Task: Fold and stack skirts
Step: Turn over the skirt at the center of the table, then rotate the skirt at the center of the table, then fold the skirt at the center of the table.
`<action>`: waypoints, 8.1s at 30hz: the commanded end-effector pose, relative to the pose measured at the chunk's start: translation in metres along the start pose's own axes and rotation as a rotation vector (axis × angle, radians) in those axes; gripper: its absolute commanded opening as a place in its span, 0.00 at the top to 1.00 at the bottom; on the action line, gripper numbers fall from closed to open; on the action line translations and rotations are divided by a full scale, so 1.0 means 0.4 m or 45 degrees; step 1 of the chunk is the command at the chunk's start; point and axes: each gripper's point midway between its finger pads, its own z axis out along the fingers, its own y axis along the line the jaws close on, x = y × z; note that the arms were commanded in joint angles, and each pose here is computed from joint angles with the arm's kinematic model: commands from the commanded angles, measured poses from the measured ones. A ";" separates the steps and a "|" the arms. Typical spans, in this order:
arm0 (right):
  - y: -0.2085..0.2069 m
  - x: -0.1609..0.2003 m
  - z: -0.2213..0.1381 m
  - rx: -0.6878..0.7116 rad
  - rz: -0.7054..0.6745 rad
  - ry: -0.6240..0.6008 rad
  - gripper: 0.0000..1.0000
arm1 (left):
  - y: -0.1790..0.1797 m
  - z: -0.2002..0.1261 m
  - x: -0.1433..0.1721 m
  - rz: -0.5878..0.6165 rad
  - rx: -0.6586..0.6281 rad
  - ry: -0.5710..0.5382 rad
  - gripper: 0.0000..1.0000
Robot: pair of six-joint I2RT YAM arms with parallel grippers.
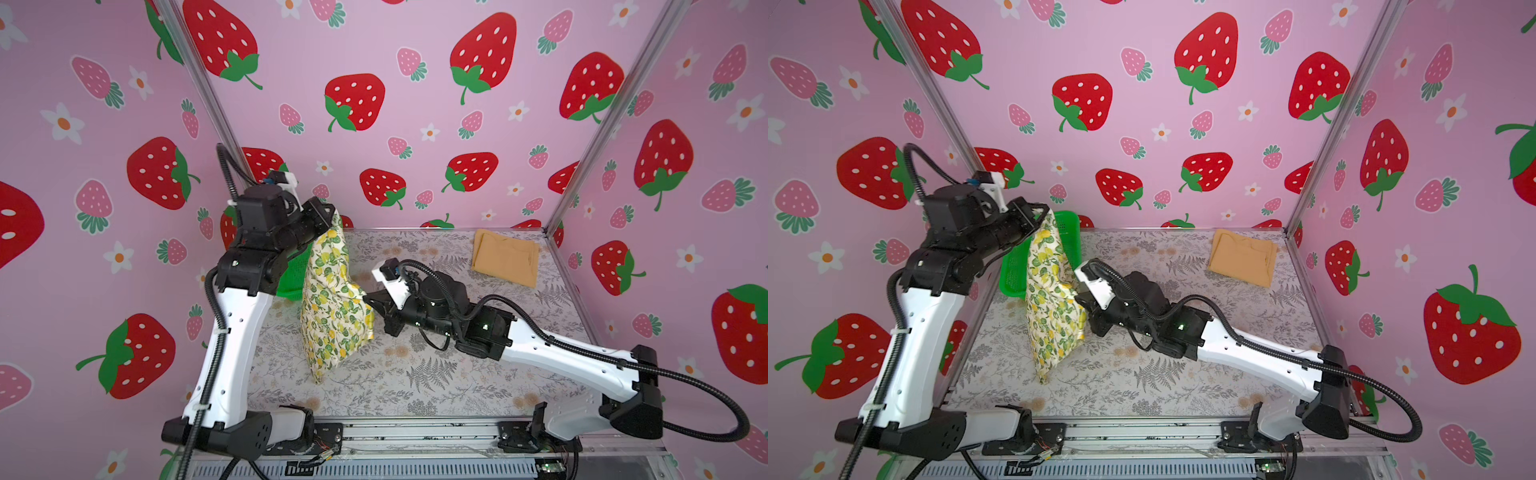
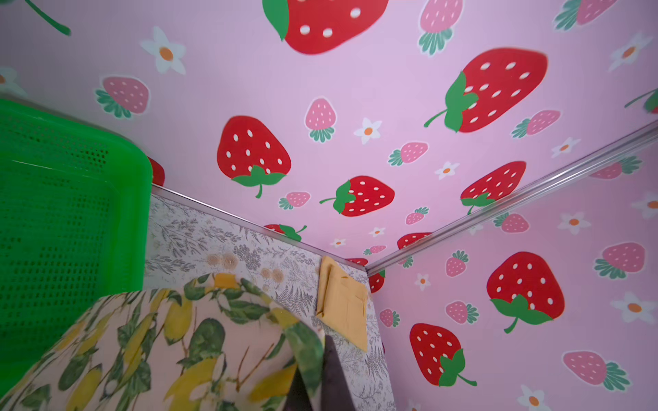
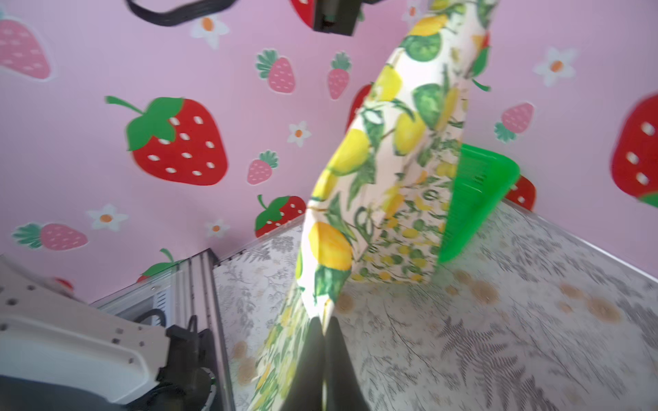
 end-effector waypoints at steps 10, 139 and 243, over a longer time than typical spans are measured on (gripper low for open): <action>-0.405 0.392 -0.154 0.557 0.468 0.217 1.00 | 0.017 0.513 0.395 -0.044 -0.017 0.451 1.00; -0.236 0.906 -0.227 0.786 0.177 0.924 0.89 | 0.633 0.262 0.807 -0.342 -0.570 0.661 0.33; 0.056 0.540 -0.096 0.072 0.316 0.499 0.99 | 0.272 0.017 0.351 -0.101 -0.315 0.167 1.00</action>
